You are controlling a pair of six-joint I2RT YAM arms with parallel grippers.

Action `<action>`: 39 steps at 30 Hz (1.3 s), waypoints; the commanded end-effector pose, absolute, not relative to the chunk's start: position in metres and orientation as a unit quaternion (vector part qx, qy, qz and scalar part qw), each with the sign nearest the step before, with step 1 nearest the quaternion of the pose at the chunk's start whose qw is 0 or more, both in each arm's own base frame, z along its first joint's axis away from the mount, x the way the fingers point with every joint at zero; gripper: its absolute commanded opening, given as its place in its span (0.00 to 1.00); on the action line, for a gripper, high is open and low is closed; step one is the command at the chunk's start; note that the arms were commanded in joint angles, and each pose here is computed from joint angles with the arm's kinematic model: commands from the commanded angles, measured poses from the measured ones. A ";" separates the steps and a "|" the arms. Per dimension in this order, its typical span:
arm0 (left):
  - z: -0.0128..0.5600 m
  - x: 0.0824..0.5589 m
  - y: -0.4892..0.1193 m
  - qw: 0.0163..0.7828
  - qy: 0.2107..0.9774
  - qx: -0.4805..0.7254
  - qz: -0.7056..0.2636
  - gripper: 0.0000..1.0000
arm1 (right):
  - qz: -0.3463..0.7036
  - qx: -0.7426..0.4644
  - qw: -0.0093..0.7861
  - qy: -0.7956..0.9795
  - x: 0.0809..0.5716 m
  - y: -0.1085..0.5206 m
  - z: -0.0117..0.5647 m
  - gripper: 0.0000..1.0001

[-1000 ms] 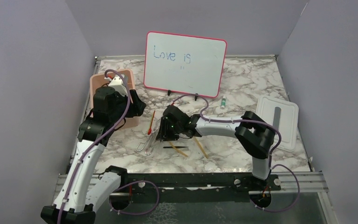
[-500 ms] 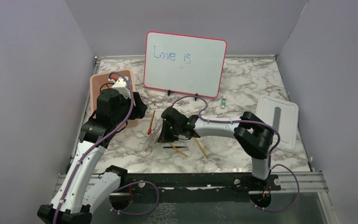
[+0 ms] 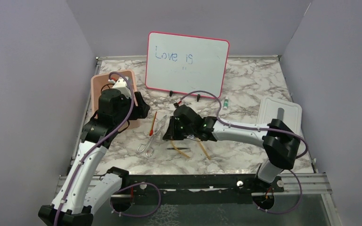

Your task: Organize the chemistry lab equipment

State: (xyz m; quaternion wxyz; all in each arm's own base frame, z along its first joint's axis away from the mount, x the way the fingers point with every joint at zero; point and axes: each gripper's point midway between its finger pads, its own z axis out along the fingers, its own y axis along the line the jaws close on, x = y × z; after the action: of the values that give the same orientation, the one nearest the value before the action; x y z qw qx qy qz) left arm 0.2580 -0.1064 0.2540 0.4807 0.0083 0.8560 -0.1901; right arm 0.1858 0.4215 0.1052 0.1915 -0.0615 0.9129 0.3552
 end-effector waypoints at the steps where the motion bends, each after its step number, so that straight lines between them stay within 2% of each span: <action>1: 0.260 0.257 -0.124 0.473 0.847 -0.002 -0.242 0.66 | 0.420 -0.119 0.273 0.858 0.202 0.427 0.162 0.07; 7: 0.276 0.245 -0.164 0.452 0.818 0.054 -0.351 0.66 | 0.500 -0.182 0.321 0.783 0.220 0.402 0.223 0.07; 12: 0.298 0.222 -0.204 0.428 0.752 0.139 -0.481 0.66 | 0.566 -0.232 0.354 0.708 0.224 0.359 0.274 0.05; 14: 0.306 0.216 -0.215 0.426 0.721 0.169 -0.519 0.69 | 0.584 -0.253 0.364 0.680 0.221 0.346 0.293 0.04; 21: 0.318 0.216 -0.238 0.402 0.670 0.229 -0.580 0.74 | 0.631 -0.329 0.371 0.597 0.196 0.333 0.347 0.04; 25: 0.327 0.203 -0.241 0.399 0.646 0.270 -0.592 0.67 | 0.641 -0.347 0.367 0.578 0.194 0.336 0.362 0.04; 33: 0.344 0.173 -0.236 0.414 0.606 0.305 -0.608 0.41 | 0.651 -0.353 0.360 0.567 0.196 0.340 0.367 0.04; 39: 0.345 0.165 -0.235 0.407 0.602 0.310 -0.613 0.39 | 0.647 -0.333 0.362 0.582 0.207 0.344 0.363 0.03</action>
State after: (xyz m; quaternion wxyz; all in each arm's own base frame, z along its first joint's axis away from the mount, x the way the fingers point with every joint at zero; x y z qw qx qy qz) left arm 0.1803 -0.2343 0.3433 0.4178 0.2835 0.6191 -0.6014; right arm 0.2020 0.3403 0.3502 0.3500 -0.3317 0.5945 0.6434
